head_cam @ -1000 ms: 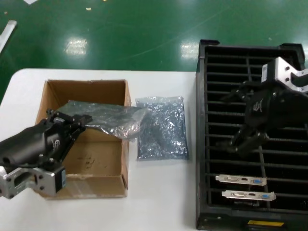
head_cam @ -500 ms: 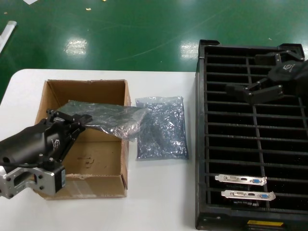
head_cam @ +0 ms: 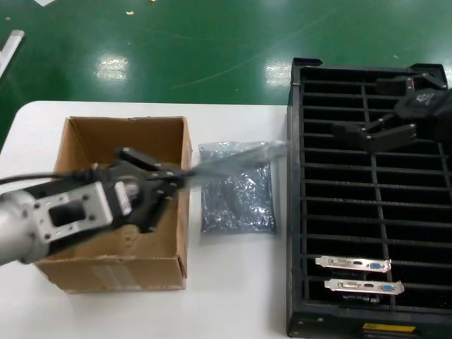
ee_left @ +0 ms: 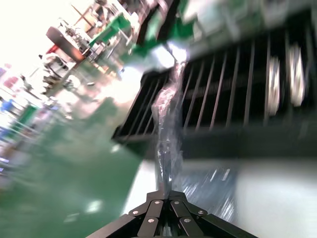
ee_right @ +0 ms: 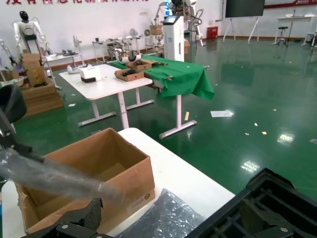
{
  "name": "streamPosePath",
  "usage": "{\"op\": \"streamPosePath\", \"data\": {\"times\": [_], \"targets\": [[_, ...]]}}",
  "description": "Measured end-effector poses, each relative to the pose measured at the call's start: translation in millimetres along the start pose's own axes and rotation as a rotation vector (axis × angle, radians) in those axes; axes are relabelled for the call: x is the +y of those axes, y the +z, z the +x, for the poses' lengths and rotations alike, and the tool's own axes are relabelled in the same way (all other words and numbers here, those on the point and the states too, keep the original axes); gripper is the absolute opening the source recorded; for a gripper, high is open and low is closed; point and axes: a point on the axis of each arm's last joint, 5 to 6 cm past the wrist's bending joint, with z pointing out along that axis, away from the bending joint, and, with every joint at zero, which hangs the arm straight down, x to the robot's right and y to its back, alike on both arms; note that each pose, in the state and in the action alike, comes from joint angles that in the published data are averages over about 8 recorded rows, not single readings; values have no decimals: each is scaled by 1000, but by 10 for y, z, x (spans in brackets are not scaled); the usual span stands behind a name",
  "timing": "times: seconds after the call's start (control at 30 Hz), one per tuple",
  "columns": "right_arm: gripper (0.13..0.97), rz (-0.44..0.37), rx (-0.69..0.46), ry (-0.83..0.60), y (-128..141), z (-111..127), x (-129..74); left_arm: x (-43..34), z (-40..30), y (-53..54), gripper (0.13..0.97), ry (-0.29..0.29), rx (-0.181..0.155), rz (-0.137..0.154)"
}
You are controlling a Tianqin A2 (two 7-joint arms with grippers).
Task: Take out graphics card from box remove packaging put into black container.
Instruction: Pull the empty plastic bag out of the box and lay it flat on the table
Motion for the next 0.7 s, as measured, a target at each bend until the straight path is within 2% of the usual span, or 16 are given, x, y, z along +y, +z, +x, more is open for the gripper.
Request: {"op": "streamPosePath", "data": {"times": [0.07,0.13,0.2,0.27,0.47,0.57,0.7], "targets": [[965,0,0,0,0,0,0,-34,-82,89,138,-130,50,39],[965,0,0,0,0,0,0,-42,-153,190,138,-249,94,62],[966,0,0,0,0,0,0,-28,-220,303,138,-364,131,66],[966,0,0,0,0,0,0,2,-281,433,138,-480,160,53],[966,0,0,0,0,0,0,147,-379,832,138,-842,208,-43],[966,0,0,0,0,0,0,204,-391,1073,138,-1042,209,-99],[966,0,0,0,0,0,0,212,-398,1419,138,-1274,201,-175]]}}
